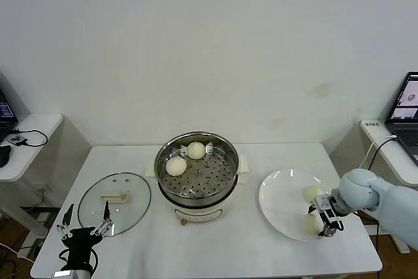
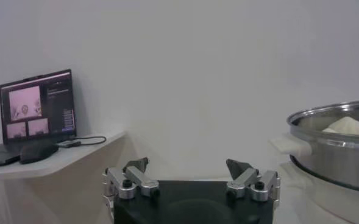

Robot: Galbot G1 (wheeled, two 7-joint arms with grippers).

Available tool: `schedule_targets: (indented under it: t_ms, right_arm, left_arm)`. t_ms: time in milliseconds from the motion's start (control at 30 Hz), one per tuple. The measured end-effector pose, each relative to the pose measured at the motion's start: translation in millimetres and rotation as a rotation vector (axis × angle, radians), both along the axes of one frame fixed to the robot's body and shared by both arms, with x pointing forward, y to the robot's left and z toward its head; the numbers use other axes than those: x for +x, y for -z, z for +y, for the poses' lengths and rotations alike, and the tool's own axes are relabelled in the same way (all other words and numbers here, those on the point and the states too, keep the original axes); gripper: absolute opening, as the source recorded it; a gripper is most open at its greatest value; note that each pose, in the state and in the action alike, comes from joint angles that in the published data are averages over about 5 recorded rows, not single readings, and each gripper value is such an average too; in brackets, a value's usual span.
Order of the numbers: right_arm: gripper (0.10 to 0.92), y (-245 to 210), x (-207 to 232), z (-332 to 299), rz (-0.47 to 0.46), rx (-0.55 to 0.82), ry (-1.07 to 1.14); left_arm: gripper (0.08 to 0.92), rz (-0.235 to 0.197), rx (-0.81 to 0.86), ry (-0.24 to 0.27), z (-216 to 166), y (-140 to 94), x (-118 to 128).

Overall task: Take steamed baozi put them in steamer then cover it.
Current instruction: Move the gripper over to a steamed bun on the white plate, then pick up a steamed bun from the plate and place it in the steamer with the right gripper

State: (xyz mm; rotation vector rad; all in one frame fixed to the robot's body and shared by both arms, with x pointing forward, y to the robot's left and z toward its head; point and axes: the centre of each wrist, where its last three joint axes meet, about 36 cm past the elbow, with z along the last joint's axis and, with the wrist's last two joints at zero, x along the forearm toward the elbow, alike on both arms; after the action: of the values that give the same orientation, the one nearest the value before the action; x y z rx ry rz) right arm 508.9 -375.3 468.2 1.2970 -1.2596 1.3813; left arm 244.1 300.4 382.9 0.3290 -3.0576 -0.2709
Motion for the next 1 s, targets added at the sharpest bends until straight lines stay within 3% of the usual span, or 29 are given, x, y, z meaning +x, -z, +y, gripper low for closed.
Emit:
schedule_targets:
  t_ms: [333,700,1000]
  right_arm:
    - [0.629,-34,25,10,-0.03,0.032,0.012]
    - [0.636,-139,80,39,-0.183,0.125,-0.003]
    - [0.636,-221,104,118,-0.297,0.198,-0.133]
  left_arm:
    - [0.823,-0.004,-0.002,0.005,0,-1,2]
    - [0.823,-0.011,0.0,0.002,5,-3,4]
    - [0.823,-0.018,-0.004,-0.003,5,-3,6]
